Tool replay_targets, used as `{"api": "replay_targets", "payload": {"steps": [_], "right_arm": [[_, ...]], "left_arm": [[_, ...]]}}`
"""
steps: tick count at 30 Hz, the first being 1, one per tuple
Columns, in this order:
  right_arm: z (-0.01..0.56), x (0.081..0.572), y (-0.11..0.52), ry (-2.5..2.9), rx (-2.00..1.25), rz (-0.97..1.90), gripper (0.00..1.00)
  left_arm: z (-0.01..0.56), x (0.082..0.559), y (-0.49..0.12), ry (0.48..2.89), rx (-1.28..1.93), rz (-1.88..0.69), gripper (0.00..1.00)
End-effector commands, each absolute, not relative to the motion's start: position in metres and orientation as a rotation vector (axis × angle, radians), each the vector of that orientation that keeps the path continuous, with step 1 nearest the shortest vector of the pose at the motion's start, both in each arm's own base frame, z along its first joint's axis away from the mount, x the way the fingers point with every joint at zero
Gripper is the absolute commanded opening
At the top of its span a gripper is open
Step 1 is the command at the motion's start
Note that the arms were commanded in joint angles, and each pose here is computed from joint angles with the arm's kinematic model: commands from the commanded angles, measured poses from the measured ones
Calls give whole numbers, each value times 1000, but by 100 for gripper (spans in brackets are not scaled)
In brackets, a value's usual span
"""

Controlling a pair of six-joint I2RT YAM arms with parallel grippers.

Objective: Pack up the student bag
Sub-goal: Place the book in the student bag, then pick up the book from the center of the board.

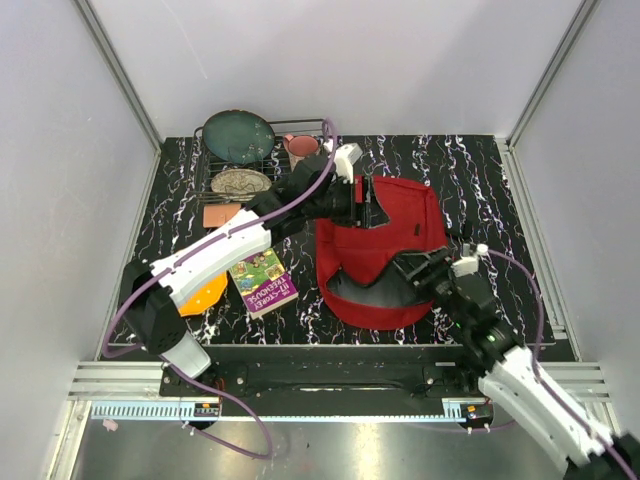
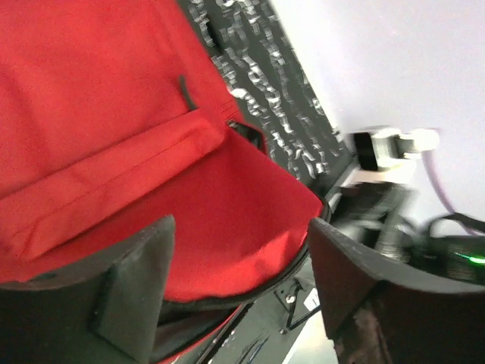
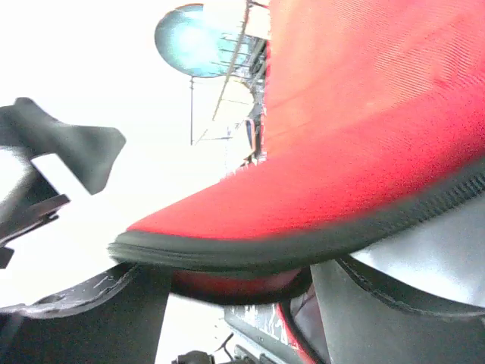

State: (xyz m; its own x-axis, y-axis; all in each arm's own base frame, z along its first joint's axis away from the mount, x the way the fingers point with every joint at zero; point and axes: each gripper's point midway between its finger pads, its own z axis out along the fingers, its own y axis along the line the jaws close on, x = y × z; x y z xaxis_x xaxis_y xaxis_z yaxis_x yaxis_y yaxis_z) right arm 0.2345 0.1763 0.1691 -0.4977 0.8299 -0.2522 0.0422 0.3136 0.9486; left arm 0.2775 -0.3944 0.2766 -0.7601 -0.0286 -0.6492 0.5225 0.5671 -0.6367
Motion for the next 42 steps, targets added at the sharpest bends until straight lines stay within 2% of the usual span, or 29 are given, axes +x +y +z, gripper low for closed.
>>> {"api": "replay_targets", "payload": {"steps": [1, 4, 6, 9, 14, 18, 21, 22, 27, 31, 37, 42], "right_arm": [[175, 183, 145, 1905, 596, 1094, 78], [190, 157, 125, 1897, 554, 1043, 79], [204, 147, 128, 1896, 495, 1085, 79], [224, 144, 148, 1928, 357, 1153, 80], [243, 176, 188, 1968, 161, 1186, 80], [257, 198, 218, 2004, 34, 1213, 80], [242, 211, 249, 2097, -91, 1186, 77], [220, 218, 262, 2178, -126, 1155, 76], [207, 213, 331, 2236, -283, 1239, 75], [177, 222, 363, 2336, -257, 1252, 75], [147, 225, 399, 2432, -257, 1256, 74], [142, 234, 421, 2407, -238, 1341, 74]], "left_arm": [[305, 288, -352, 2068, 309, -978, 82], [310, 291, -314, 2018, 198, -847, 96], [305, 290, -283, 2011, 105, -751, 99], [283, 283, -242, 2035, -9, -633, 99], [232, 266, -178, 2105, -214, -457, 99], [199, 245, -143, 2162, -363, -432, 99], [167, 234, -128, 2221, -436, -407, 99], [160, 231, -125, 2236, -456, -410, 99], [126, 222, -114, 2323, -535, -394, 99], [117, 220, -99, 2324, -597, -325, 99], [93, 214, -106, 2394, -636, -388, 99], [73, 209, -106, 2418, -681, -397, 99]]}}
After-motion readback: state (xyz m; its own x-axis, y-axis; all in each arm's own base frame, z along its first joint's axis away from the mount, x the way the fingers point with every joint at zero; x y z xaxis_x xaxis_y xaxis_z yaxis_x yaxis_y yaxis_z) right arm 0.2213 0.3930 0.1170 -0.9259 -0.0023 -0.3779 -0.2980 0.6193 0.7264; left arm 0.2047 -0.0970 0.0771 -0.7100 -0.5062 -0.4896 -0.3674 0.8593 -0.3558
